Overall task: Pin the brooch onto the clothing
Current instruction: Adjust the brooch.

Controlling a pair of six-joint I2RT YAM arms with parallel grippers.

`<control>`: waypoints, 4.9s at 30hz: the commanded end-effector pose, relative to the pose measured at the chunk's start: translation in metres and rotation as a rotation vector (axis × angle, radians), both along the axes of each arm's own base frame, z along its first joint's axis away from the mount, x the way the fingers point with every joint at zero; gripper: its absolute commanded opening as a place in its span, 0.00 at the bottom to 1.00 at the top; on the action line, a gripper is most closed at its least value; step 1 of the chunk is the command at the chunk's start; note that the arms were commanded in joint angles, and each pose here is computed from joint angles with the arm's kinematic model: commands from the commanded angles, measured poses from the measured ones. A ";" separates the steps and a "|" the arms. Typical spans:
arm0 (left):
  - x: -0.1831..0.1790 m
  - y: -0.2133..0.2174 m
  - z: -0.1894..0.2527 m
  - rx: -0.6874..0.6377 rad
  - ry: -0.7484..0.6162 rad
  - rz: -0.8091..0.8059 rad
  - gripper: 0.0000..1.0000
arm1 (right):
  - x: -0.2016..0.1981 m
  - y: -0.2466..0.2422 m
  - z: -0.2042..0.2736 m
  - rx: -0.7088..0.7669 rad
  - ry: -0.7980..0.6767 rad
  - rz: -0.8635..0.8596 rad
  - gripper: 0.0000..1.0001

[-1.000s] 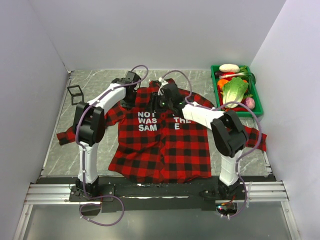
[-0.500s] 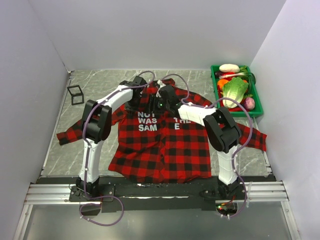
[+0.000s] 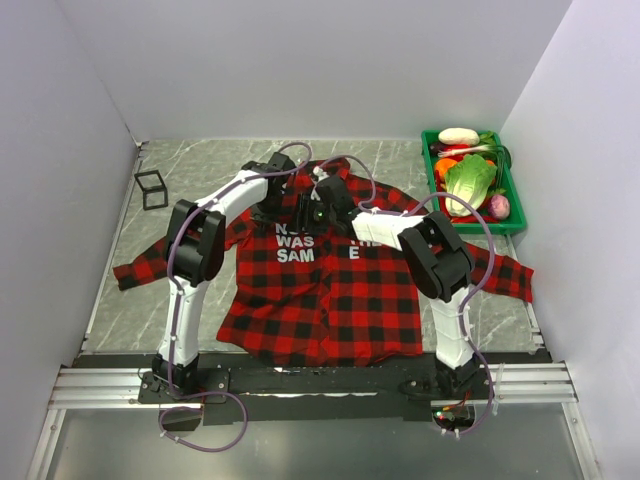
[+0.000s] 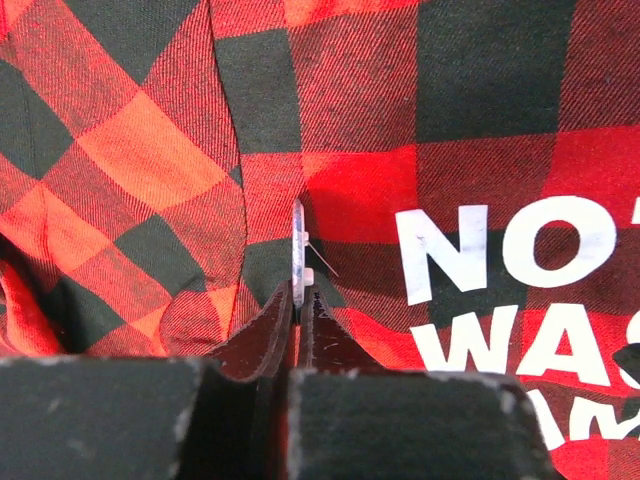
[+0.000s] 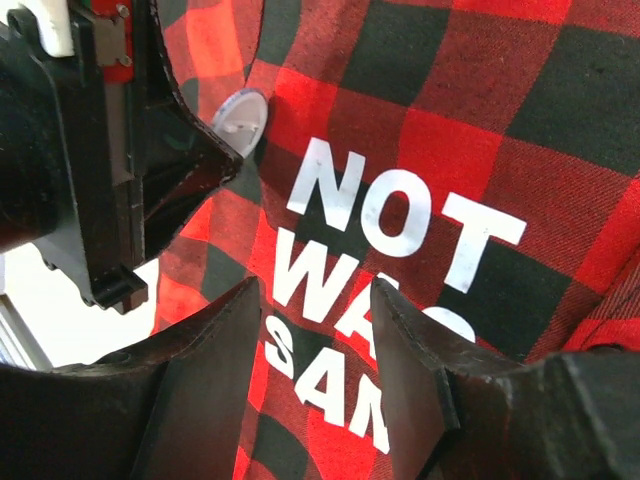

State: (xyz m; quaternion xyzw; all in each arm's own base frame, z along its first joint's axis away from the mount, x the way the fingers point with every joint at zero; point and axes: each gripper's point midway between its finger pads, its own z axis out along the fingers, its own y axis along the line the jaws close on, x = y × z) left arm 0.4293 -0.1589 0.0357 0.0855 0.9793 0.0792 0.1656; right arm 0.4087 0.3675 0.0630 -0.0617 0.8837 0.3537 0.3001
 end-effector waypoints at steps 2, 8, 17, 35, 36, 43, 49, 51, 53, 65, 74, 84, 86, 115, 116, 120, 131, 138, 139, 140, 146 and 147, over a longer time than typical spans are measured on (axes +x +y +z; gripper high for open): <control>0.006 -0.005 0.030 -0.051 -0.092 -0.008 0.01 | 0.001 0.011 0.024 0.056 -0.036 0.018 0.55; -0.019 -0.054 0.079 -0.407 -0.110 -0.191 0.01 | -0.021 -0.013 0.082 0.065 -0.182 0.035 0.57; -0.076 -0.111 0.115 -0.881 0.125 -0.420 0.01 | -0.061 -0.078 0.134 -0.171 -0.409 0.112 0.49; -0.103 -0.124 0.162 -1.127 0.166 -0.536 0.03 | -0.090 -0.072 0.148 -0.306 -0.540 0.358 0.41; -0.103 -0.124 0.162 -1.127 0.168 -0.534 0.03 | -0.089 -0.070 0.144 -0.314 -0.540 0.363 0.40; -0.104 -0.123 0.160 -1.117 0.168 -0.530 0.03 | -0.082 -0.056 0.144 -0.359 -0.579 0.374 0.40; -0.105 -0.123 0.159 -1.110 0.171 -0.531 0.03 | -0.067 -0.058 0.143 -0.424 -0.600 0.329 0.40; -0.106 -0.123 0.159 -1.110 0.172 -0.533 0.03 | -0.063 -0.058 0.145 -0.432 -0.610 0.316 0.40; -0.106 -0.123 0.159 -1.103 0.168 -0.535 0.03 | -0.061 -0.059 0.145 -0.437 -0.618 0.313 0.40; -0.110 -0.126 0.161 -1.108 0.175 -0.549 0.03 | -0.061 -0.047 0.141 -0.430 -0.629 0.365 0.36; -0.113 -0.128 0.162 -1.102 0.175 -0.565 0.03 | -0.058 -0.045 0.140 -0.445 -0.653 0.367 0.35; -0.116 -0.130 0.161 -1.095 0.179 -0.572 0.03 | -0.059 -0.042 0.142 -0.486 -0.714 0.377 0.29; -0.116 -0.130 0.161 -1.096 0.180 -0.575 0.03 | -0.061 -0.040 0.142 -0.489 -0.725 0.392 0.27; -0.099 -0.124 0.176 -1.030 -0.003 -0.596 0.80 | -0.063 -0.040 0.137 -0.488 -0.694 0.355 0.00; -0.098 -0.123 0.178 -1.017 -0.026 -0.604 0.80 | -0.063 -0.039 0.138 -0.481 -0.690 0.351 0.00; -0.094 -0.117 0.183 -0.970 -0.119 -0.616 0.74 | -0.062 -0.043 0.142 -0.484 -0.678 0.310 0.00; -0.080 -0.109 0.191 -0.925 -0.237 -0.561 0.69 | -0.063 -0.050 0.164 -0.416 -0.672 0.248 0.00; -0.081 -0.109 0.199 -0.937 -0.268 -0.566 0.50 | -0.065 -0.052 0.166 -0.409 -0.671 0.240 0.00; -0.085 -0.113 0.206 -0.976 -0.274 -0.596 0.46 | -0.064 -0.054 0.167 -0.409 -0.672 0.235 0.00; -0.087 -0.114 0.210 -0.997 -0.277 -0.608 0.45 | -0.064 -0.054 0.168 -0.408 -0.674 0.232 0.00; -0.087 -0.115 0.202 -1.002 -0.237 -0.600 0.43 | -0.066 -0.056 0.172 -0.397 -0.689 0.225 0.00; -0.088 -0.115 0.200 -1.004 -0.229 -0.598 0.42 | -0.066 -0.057 0.172 -0.399 -0.689 0.222 0.00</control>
